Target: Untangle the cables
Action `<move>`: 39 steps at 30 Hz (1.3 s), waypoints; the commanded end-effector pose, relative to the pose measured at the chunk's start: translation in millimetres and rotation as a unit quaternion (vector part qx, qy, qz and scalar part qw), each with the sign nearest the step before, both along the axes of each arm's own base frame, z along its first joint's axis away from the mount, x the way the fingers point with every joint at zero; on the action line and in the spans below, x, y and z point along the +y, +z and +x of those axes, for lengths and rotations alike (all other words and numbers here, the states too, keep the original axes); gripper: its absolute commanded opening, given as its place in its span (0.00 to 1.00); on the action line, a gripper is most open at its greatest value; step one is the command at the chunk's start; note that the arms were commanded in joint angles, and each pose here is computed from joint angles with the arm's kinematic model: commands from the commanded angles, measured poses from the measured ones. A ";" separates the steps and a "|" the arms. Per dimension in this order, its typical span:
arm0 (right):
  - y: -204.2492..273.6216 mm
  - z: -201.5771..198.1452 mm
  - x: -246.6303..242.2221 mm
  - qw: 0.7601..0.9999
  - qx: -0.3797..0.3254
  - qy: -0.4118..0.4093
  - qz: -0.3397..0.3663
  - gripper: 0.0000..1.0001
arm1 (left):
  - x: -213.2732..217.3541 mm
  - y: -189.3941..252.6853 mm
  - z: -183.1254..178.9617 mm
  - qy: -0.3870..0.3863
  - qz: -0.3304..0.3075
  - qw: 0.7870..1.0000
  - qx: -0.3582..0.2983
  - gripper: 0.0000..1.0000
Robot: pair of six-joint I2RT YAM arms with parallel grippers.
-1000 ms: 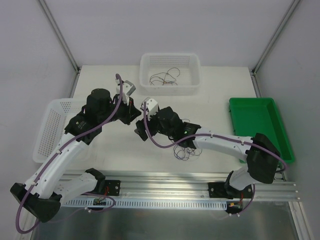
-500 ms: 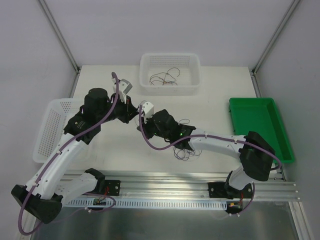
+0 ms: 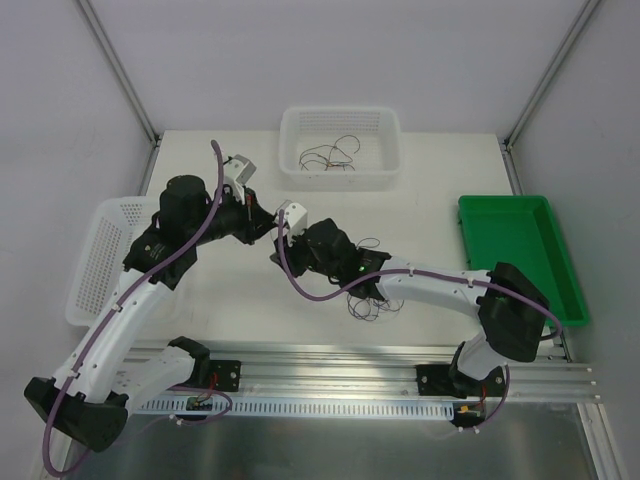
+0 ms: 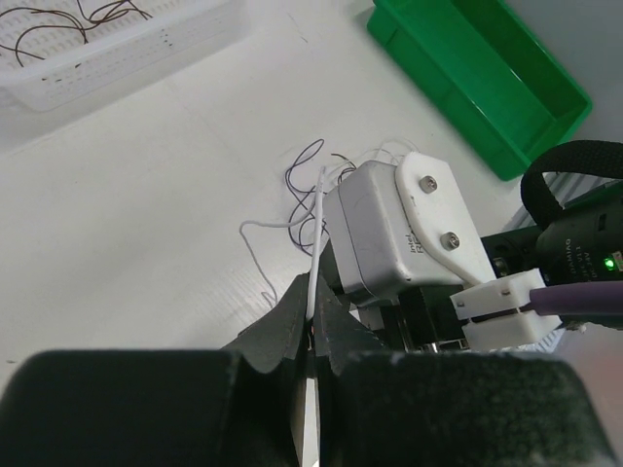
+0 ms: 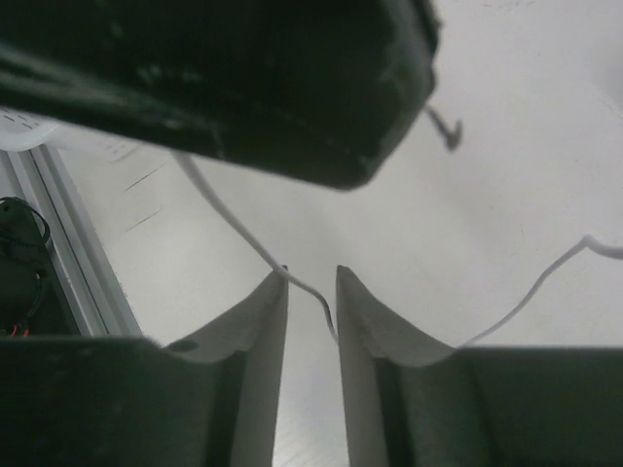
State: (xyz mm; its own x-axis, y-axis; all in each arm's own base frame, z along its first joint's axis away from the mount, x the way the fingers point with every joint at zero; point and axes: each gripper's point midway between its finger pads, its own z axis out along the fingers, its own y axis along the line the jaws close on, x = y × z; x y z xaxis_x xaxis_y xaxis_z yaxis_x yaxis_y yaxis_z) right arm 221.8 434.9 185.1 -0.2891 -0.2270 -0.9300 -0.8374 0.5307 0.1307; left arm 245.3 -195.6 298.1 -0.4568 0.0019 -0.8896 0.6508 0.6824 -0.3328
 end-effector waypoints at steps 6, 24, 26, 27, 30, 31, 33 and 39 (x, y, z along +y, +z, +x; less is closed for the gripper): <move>32.8 7.5 3.2 0.999 -0.037 -0.010 0.027 0.01 | 3.7 9.0 1.7 0.003 -0.024 1.000 -0.016 0.06; 133.3 49.4 -235.9 0.937 -0.112 -0.318 -0.095 0.01 | 31.5 6.3 12.4 0.078 -0.007 0.995 -0.055 0.90; 160.3 45.7 -275.5 0.919 -0.121 -0.365 -0.089 0.01 | 31.1 5.4 13.2 0.078 -0.007 0.995 -0.054 0.94; 167.4 50.0 -298.9 0.904 -0.123 -0.400 -0.089 0.01 | 31.2 5.0 13.6 0.079 -0.007 0.995 -0.053 0.96; 185.6 48.9 -360.7 0.857 -0.127 -0.496 -0.064 0.01 | 31.5 0.2 16.1 0.082 -0.004 0.996 -0.045 0.99; 187.0 48.6 -374.8 0.844 -0.127 -0.518 -0.060 0.01 | 31.6 -0.7 16.8 0.083 -0.003 0.996 -0.045 0.99; 187.5 48.6 -413.0 0.805 -0.122 -0.579 -0.047 0.01 | 31.5 -1.9 17.3 0.084 -0.003 0.996 -0.042 0.99; 157.5 61.1 -486.1 0.713 -0.067 -0.698 -0.012 0.01 | 31.9 -7.9 20.2 0.089 0.000 0.996 -0.033 0.99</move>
